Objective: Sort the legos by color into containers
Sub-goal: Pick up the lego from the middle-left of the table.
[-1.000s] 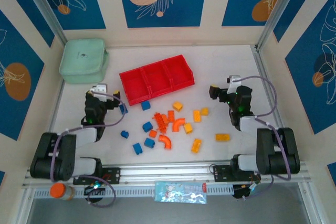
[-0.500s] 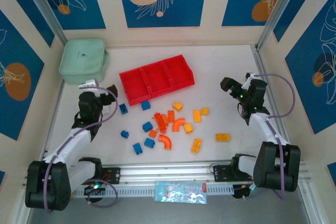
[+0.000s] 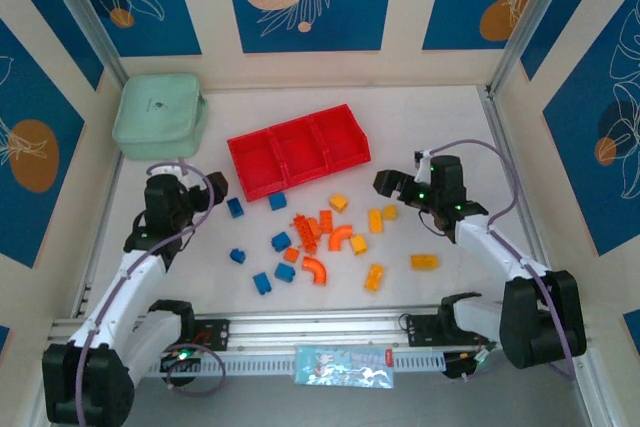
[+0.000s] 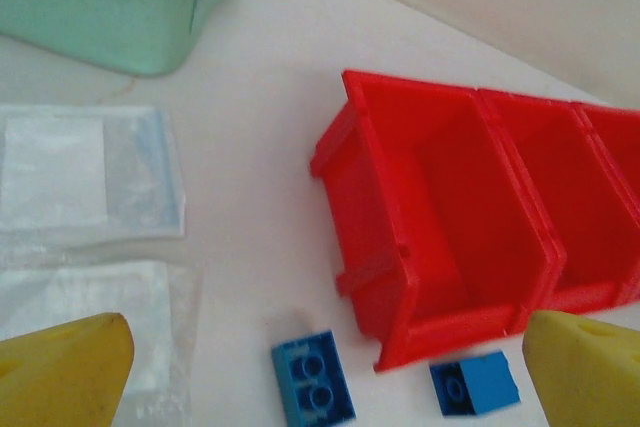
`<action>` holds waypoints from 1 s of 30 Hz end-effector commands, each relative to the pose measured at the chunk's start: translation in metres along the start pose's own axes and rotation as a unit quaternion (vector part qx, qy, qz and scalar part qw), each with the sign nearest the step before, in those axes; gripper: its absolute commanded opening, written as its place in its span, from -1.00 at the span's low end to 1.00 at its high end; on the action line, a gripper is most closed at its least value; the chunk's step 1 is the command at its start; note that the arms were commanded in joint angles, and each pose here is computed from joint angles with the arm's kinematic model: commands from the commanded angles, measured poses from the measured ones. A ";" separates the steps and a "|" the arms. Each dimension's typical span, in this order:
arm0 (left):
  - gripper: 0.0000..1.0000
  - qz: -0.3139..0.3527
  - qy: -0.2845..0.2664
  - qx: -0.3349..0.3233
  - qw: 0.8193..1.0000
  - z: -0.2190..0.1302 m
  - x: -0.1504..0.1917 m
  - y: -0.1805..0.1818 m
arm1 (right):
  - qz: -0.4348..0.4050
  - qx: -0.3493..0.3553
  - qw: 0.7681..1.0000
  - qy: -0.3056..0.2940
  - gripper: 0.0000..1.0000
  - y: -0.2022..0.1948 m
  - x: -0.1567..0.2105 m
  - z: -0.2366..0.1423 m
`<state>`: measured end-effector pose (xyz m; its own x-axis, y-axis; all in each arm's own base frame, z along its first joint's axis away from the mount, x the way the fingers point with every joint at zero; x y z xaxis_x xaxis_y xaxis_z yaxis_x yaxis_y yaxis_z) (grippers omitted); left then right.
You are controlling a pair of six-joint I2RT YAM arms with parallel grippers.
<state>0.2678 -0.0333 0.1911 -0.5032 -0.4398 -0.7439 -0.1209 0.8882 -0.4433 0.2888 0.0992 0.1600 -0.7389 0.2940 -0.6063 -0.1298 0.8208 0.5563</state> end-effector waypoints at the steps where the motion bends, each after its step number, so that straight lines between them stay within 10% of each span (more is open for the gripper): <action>1: 0.99 -0.010 0.078 -0.010 0.997 -0.011 0.025 -0.003 | -0.030 -0.035 0.999 0.022 0.98 0.025 0.010 0.000; 13: 0.95 0.057 0.203 -0.107 0.972 -0.002 0.073 -0.010 | -0.180 -0.134 0.972 0.074 0.98 0.093 0.060 0.031; 30: 0.61 0.109 0.239 -0.160 0.952 0.074 0.086 -0.017 | -0.292 -0.124 0.946 0.071 0.98 0.118 0.090 0.054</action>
<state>0.2752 -0.0930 0.0920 -0.8876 -0.1977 -0.4160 -0.1763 0.9803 -0.0895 0.2328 0.2445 0.1289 -0.6314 -0.2624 -0.7297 -0.6641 0.6688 0.3341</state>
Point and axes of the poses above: each hand's point on the last joint's axis, 136 mm out from that joint toward the fingers, its own z axis out along the fingers, its own y axis along the line the jaws close on, x = y × z, the point moved 5 cm from there along -z, back along the fingers, and after that the axes turned 2 degrees about -z, right-handed, at the moved point
